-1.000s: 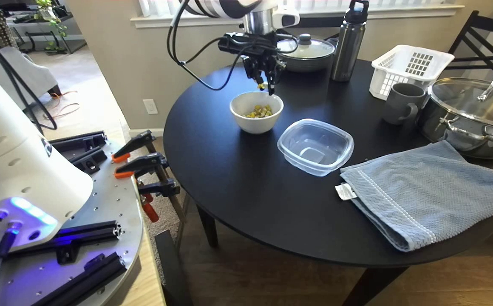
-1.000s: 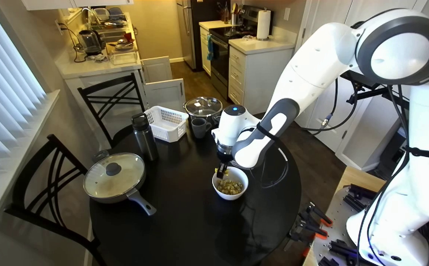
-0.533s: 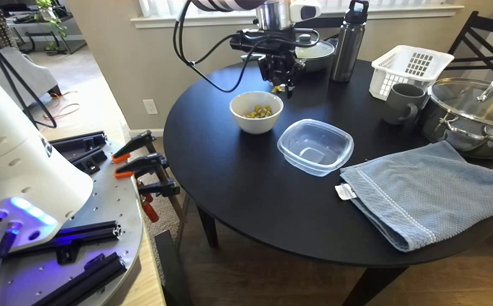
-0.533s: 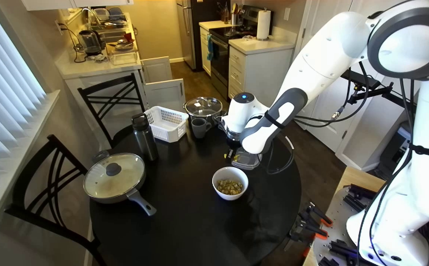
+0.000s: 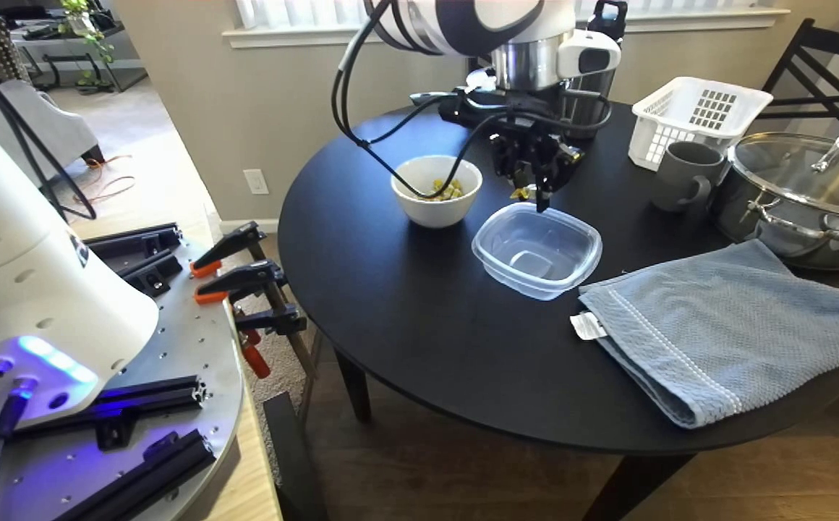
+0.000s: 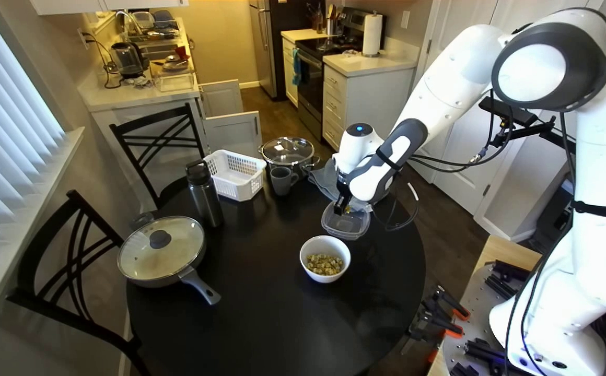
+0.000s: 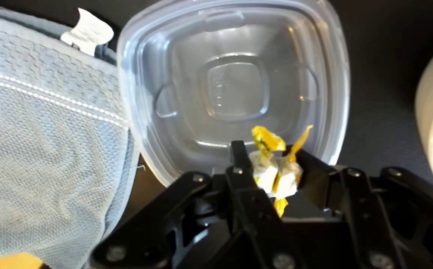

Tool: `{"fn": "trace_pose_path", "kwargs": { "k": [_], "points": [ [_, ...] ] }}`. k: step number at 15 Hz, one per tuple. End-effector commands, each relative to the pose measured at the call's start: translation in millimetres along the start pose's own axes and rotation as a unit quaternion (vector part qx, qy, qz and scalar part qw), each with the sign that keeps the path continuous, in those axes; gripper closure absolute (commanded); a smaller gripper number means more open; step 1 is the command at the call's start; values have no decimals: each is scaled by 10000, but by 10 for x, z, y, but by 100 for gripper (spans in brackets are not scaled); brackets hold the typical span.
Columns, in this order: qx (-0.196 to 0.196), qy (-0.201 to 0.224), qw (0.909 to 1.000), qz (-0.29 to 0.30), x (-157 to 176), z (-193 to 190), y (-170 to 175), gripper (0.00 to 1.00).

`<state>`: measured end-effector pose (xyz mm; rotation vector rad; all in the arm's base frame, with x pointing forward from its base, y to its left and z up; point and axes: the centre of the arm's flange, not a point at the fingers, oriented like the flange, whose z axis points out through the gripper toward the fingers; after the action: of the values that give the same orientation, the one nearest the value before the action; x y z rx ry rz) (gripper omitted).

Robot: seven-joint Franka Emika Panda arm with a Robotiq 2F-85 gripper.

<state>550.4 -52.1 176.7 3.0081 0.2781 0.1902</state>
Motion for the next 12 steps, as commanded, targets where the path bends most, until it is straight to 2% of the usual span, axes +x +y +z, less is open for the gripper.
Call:
{"fn": "trace_pose_path", "kwargs": {
  "k": [1,3,4,5,7,9,12],
  "points": [
    [-18,59,9999,-114,123,182,205,92],
    [-7,52,9999,-143,152,238,220,92],
    [0,11,9998,-201,155,246,209,45],
    [-10,-13,9998,-205,159,248,197,44],
    [-54,-100,9997,-210,144,165,168,33],
    [-10,-209,9995,-226,115,-41,122,20],
    [195,-110,9986,-480,117,-463,-118,2]
  ]
}}
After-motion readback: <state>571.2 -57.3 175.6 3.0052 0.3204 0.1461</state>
